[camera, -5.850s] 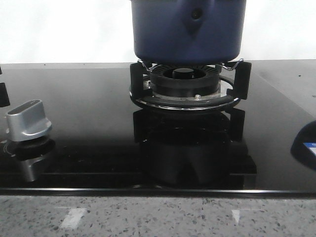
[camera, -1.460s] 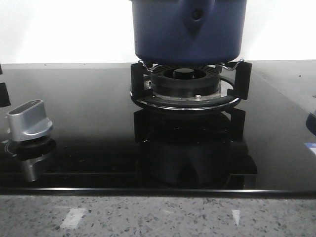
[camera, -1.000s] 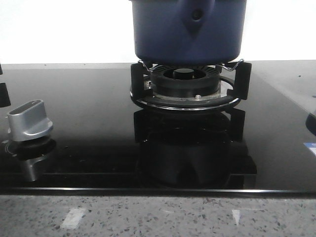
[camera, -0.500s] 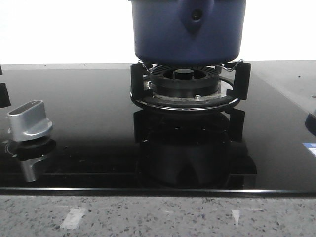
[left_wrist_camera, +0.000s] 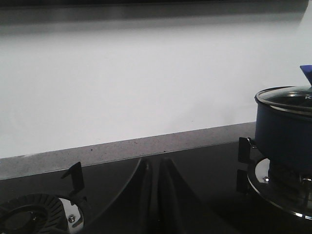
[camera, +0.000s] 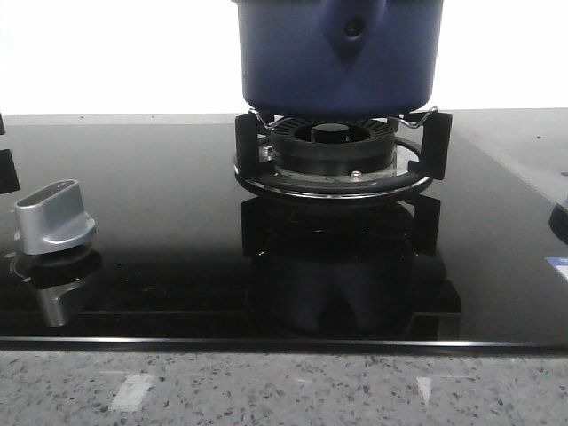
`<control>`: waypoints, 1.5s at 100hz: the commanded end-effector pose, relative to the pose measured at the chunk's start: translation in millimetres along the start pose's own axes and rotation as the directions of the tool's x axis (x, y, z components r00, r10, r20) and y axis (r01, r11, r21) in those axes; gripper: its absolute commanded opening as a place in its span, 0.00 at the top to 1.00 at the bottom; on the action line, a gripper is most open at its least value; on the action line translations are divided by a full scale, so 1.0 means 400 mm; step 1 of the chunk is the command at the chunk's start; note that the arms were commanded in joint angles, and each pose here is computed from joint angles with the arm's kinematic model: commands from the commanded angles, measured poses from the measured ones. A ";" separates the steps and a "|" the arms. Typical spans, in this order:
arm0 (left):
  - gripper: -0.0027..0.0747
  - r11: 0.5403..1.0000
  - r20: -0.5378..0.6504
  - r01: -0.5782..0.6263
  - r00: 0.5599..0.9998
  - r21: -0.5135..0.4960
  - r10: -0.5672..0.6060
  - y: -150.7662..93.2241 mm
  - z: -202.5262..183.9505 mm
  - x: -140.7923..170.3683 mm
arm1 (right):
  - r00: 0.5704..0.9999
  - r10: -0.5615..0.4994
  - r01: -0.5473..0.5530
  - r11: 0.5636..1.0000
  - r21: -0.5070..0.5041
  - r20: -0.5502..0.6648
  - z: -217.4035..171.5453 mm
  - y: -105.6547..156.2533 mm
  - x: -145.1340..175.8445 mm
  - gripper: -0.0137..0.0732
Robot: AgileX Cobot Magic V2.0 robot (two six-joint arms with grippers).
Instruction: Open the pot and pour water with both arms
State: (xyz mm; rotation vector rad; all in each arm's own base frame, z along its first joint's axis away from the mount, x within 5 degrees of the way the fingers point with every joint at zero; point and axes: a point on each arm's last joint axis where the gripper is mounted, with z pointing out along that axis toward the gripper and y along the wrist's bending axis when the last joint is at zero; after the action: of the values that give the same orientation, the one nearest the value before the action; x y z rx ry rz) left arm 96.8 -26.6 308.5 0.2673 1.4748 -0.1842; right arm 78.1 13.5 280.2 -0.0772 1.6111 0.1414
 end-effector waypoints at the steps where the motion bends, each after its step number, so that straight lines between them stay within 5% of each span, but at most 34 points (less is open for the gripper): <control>1: 0.99 0.997 0.052 0.061 0.997 0.037 -0.063 -0.007 0.000 -0.030 | 0.999 0.006 -0.007 1.000 0.026 0.044 -0.001 -0.005 -0.026 0.90; 84: 0.99 0.998 -0.013 0.025 1.000 0.050 -0.024 -0.011 -0.004 -0.022 | 0.999 0.006 -0.007 1.000 0.026 0.044 -0.001 -0.005 -0.026 0.90; 108: 0.99 0.989 -0.147 0.093 0.983 -0.116 -0.110 0.020 -0.018 0.008 | 0.999 0.006 -0.007 1.000 0.026 0.044 -0.001 -0.005 -0.026 0.90; 130: 0.99 0.951 0.037 0.184 0.983 -0.247 -0.181 0.044 -0.054 0.023 | 0.999 0.006 -0.007 1.000 0.026 0.044 -0.001 -0.005 -0.026 0.90; 150: 0.99 0.954 0.019 0.166 0.986 -0.249 -0.167 0.028 -0.097 0.134 | 0.999 0.006 -0.007 1.000 0.026 0.044 -0.001 -0.005 -0.026 0.90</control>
State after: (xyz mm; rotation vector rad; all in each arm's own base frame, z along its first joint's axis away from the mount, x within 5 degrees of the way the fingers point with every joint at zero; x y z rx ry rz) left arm 71.9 -2.0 254.8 -0.0665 1.5969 -0.1093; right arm 78.1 13.5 280.3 -0.0754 1.6103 0.1441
